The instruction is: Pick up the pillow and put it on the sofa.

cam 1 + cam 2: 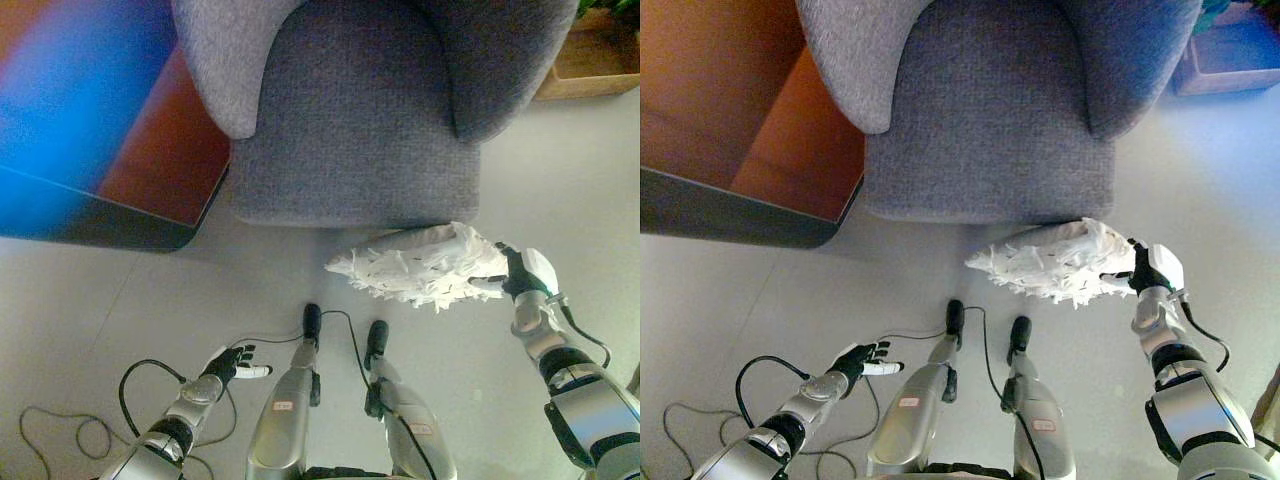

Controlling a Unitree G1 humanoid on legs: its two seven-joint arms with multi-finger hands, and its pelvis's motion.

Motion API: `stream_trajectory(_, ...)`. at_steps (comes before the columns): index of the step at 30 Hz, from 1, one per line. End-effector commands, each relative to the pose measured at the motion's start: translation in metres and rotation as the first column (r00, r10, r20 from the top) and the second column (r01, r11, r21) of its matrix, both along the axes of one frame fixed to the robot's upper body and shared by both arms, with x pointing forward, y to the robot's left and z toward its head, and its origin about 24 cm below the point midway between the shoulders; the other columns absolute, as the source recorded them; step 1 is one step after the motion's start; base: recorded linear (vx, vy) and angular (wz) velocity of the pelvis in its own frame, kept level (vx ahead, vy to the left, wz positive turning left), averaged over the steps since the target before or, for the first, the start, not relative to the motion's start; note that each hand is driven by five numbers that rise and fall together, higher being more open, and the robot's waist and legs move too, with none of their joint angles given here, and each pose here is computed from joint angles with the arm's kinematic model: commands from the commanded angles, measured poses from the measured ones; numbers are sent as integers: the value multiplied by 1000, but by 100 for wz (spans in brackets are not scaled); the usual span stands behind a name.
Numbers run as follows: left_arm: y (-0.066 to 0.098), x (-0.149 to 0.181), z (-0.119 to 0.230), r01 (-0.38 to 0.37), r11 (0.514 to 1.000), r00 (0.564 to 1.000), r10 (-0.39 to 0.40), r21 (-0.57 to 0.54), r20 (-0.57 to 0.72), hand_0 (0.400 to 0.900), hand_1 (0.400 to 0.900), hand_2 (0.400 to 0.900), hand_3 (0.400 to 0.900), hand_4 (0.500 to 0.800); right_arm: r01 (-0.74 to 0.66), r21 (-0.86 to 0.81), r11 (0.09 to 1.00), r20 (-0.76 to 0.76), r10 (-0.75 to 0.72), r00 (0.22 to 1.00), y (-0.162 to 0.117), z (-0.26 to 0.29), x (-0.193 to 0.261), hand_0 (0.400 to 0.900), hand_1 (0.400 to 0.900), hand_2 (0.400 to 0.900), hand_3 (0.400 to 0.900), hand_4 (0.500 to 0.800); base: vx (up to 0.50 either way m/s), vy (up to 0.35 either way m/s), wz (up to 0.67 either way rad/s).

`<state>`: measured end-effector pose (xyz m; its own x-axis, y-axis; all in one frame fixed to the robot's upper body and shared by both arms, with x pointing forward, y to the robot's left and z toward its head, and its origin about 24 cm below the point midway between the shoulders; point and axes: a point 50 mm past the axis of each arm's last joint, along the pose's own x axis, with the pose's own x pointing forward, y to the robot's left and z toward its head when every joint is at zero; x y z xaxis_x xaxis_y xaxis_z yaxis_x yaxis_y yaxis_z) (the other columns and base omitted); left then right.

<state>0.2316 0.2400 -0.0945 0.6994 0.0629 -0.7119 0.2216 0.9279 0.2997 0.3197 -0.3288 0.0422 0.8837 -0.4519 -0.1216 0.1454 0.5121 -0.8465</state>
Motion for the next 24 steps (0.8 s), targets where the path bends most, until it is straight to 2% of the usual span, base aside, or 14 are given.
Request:
stream_trajectory(1, 22, -2, 8, -53, 999, 998, 52, 13, 24, 900, 900, 900, 900, 800, 39, -119, 992, 167, -19, 986, -35, 68, 8, 900, 900, 900, 900, 800, -81, -3, 12)
stream_trajectory(14, 7, 12, 28, -33, 994, 982, 51, -100, 183, 900, 900, 900, 900, 800, 13, -198, 980, 337, 55, 940, -31, 153, 30, 900, 900, 900, 900, 800, -54, 38, 7)
stream_trajectory(24, -6, 10, 26, -41, 988, 973, 73, -146, 220, 900, 900, 900, 900, 800, -101, -161, 982, 360, 153, 920, -10, 180, 43, 900, 900, 900, 900, 800, -28, 58, 0)
